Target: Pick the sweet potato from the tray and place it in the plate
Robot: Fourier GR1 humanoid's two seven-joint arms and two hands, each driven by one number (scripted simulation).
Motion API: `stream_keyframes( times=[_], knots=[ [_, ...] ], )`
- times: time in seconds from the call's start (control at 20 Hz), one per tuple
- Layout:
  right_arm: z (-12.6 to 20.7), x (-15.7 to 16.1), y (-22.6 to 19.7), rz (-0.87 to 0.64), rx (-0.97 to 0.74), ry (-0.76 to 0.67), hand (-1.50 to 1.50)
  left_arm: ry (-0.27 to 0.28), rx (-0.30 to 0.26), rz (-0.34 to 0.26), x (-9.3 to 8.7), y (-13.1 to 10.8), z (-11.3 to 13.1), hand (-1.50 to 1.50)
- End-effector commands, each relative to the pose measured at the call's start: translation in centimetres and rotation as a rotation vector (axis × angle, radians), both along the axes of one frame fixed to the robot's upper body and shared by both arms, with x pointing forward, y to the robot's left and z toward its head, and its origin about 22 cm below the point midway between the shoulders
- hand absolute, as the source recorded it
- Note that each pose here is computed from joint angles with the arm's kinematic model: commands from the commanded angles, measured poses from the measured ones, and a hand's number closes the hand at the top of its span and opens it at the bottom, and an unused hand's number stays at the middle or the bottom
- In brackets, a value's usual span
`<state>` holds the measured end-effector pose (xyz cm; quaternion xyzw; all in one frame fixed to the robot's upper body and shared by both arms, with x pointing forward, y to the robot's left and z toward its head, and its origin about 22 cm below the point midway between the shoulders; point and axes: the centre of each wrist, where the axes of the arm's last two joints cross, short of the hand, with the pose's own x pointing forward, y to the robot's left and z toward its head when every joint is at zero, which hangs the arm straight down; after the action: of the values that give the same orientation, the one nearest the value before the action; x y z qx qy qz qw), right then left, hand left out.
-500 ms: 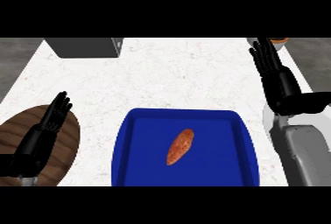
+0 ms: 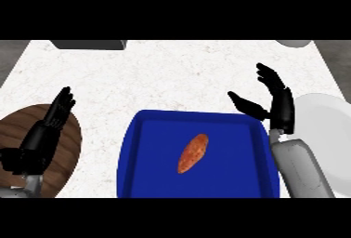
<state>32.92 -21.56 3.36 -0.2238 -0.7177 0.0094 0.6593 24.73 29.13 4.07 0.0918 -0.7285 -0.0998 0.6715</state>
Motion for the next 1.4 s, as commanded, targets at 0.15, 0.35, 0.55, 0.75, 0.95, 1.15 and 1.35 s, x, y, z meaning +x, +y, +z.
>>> stream_keyframes(
  times=[0.15, 0.35, 0.55, 0.75, 0.95, 1.15, 1.35],
  knots=[
    [-5.7, -3.0, 7.8, -0.339, 0.035, 0.137, -1.5, 0.047, -0.002, 0.008, 2.2, -1.2, 0.5, 0.0],
    [-8.6, -5.1, 10.9, -0.37, -0.118, 0.135, -1.5, 0.063, 0.007, -0.011, 3.6, -3.3, 1.5, 0.0],
    [-9.7, -5.0, 11.4, -0.419, -0.219, 0.118, -1.5, 0.074, 0.023, 0.034, 3.5, -2.4, 0.4, 0.0],
    [-8.2, -3.6, 12.1, -0.386, -0.278, 0.204, -1.5, 0.075, 0.021, 0.045, 4.2, -2.3, 0.6, 0.0],
    [-8.1, -3.2, 12.5, -0.347, -0.34, 0.506, -1.5, 0.086, 0.008, 0.052, 4.0, -2.5, -0.3, 0.0],
    [-5.6, -2.9, 14.4, -0.324, -0.351, 0.667, -1.5, 0.091, 0.009, 0.052, 4.1, -3.2, -0.4, 0.0],
    [-2.8, -2.6, 16.2, -0.305, -0.409, 0.801, -1.5, 0.093, 0.026, 0.049, 4.8, -3.2, -0.6, 0.0]
  ],
)
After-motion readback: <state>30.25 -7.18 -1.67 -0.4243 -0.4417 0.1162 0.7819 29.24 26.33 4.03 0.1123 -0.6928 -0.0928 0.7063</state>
